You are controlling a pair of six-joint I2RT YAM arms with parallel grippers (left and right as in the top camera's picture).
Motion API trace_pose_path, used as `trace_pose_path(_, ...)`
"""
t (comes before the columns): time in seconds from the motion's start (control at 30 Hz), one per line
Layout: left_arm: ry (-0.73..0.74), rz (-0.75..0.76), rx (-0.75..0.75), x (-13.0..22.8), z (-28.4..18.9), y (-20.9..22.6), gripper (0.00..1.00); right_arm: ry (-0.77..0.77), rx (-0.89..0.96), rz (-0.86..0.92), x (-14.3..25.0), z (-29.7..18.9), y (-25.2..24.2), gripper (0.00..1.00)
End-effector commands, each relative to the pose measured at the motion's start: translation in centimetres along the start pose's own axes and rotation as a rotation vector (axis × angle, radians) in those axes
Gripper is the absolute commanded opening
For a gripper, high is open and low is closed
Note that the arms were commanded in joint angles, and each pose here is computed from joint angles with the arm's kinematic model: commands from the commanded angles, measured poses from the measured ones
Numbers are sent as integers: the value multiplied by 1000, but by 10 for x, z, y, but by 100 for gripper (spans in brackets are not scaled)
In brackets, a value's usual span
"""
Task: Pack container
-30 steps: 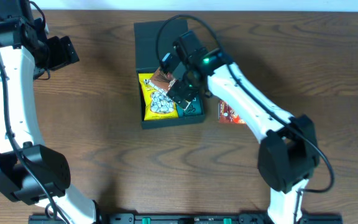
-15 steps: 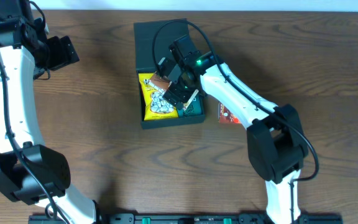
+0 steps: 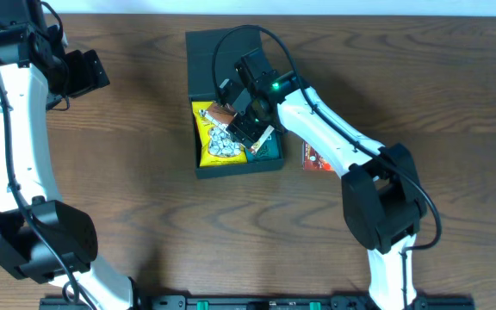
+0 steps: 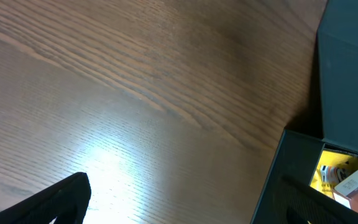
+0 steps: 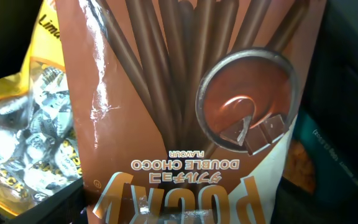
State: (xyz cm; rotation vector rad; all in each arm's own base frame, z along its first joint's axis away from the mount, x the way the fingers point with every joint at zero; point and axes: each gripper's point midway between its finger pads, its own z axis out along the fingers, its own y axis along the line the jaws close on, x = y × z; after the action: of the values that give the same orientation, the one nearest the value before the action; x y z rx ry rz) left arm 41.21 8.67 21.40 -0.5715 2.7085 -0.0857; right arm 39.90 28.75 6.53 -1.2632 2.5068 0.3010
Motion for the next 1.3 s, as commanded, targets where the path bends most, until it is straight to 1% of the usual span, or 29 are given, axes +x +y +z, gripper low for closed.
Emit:
trace_pose_path(0.0,1,8,-2,0,0,3,95,-9,-28,70,-2,1,3,73)
trace_pose_path(0.2,1,8,-3,0,0,3,95,-22,-68,196,-8,-4,9,71)
trace_pose_path(0.3,1,8,-3,0,0,3,95,-21,-81,250,-13,-10,13,73)
trace_pose_path(0.33,2,8,-2,0,0,3,95,-19,-83,267,-15,-13,15,76)
trace_pose_path(0.4,2,8,-2,0,0,3,95,-15,-86,296,-18,-18,19,77)
trace_pose_path(0.53,4,-4,5,1,0,1,95,-18,-96,348,-29,-27,33,72)
trace_pose_path(0.73,30,-28,-1,7,0,3,95,-6,-115,430,-37,-25,61,66)
trace_pose_path(0.83,53,-46,-6,13,0,4,95,3,-25,516,-34,-23,56,63)
trace_pose_path(0.9,66,-47,-8,16,0,4,95,1,38,592,-32,-22,48,62)
trace_pose_path(1.1,108,-53,-18,26,-1,6,95,-21,91,815,-32,-23,39,59)
trace_pose_path(1.17,118,-54,-19,29,-2,6,95,-41,86,823,-37,-23,40,59)
trace_pose_path(1.27,131,-54,-22,32,-2,7,95,-58,79,818,-42,-22,44,57)
